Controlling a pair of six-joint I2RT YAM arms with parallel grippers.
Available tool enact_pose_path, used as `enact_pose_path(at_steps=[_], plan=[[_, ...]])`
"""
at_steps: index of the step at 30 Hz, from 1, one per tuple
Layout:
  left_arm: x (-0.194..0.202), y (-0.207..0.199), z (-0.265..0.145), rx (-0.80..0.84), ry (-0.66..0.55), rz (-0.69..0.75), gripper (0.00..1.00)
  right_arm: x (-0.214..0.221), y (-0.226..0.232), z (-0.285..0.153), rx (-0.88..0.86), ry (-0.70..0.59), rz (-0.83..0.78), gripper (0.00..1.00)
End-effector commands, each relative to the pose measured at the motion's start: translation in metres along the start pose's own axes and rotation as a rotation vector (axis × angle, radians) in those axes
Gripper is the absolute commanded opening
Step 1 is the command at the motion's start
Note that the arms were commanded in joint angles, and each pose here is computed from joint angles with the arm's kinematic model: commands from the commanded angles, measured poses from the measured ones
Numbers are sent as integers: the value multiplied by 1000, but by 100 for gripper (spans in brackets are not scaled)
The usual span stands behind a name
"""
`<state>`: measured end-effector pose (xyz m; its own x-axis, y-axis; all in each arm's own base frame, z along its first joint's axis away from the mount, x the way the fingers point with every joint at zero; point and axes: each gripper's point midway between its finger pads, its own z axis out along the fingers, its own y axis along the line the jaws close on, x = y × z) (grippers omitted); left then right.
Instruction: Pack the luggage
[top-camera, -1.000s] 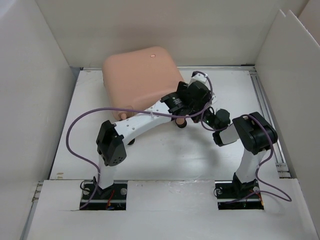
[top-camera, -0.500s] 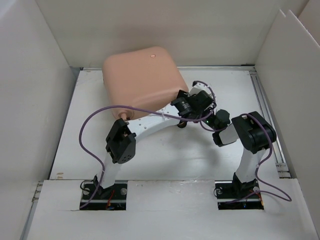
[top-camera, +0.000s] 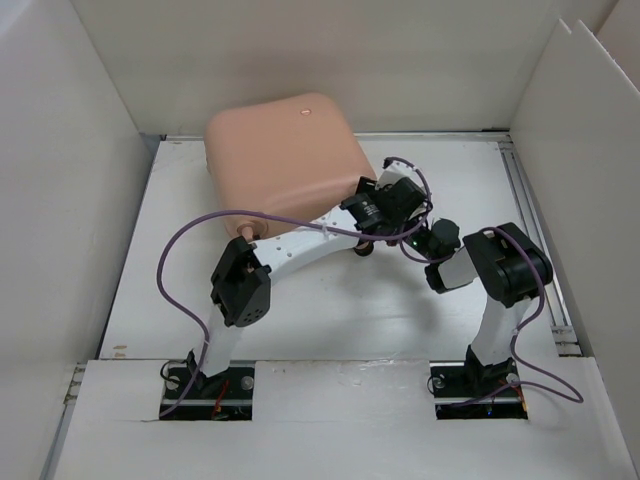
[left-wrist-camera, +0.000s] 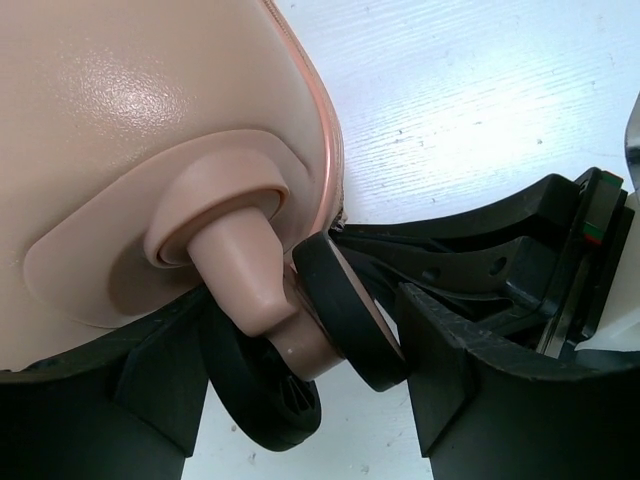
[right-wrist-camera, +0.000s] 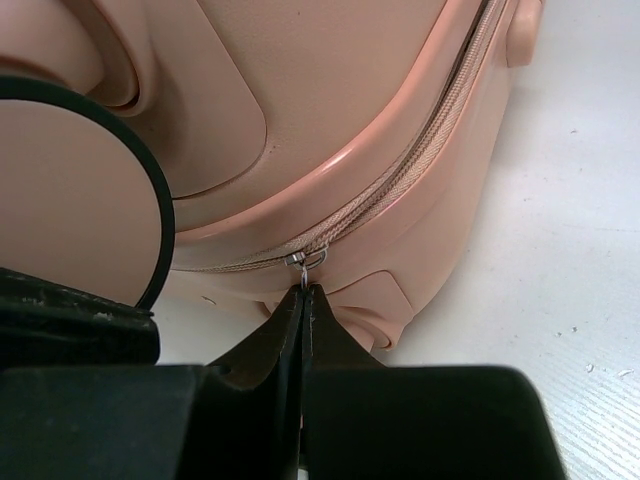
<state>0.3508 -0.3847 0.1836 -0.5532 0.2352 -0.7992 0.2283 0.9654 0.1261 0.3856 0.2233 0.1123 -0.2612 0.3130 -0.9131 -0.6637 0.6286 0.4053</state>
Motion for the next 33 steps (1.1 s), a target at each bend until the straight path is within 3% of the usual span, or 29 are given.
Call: enact_pose_path(at_steps=[1,2,3,4,12,13,14,17,22,26,33], plan=[[-13,36,15,-106,-40,-51,37,-39,52,4,-228,-179,-136,0],[-8,40,21,-107,-25,-51,14,-42,52,5,-231,-186,-140,0],[-5,38,22,-99,-21,-51,2,-42,48,5,-219,-181,-136,0],[-5,44,27,-110,-19,-59,0,-42,47,5,-219,-181,-136,0],[11,78,17,-184,-14,52,0,-34,15,-3,-88,-102,-150,0],[25,83,19,-192,7,81,0,-21,5,-6,-49,-38,-132,0],[28,86,17,-193,11,84,0,-29,2,-4,-35,-38,-189,0],[32,91,14,-117,52,64,0,-32,-6,-4,15,17,-261,0],[28,90,1,152,99,37,0,-53,-25,2,77,39,-329,0],[38,102,-7,180,100,131,0,-62,-35,14,75,72,-372,0],[56,104,-22,260,103,227,0,-84,-73,17,235,56,-387,0]])
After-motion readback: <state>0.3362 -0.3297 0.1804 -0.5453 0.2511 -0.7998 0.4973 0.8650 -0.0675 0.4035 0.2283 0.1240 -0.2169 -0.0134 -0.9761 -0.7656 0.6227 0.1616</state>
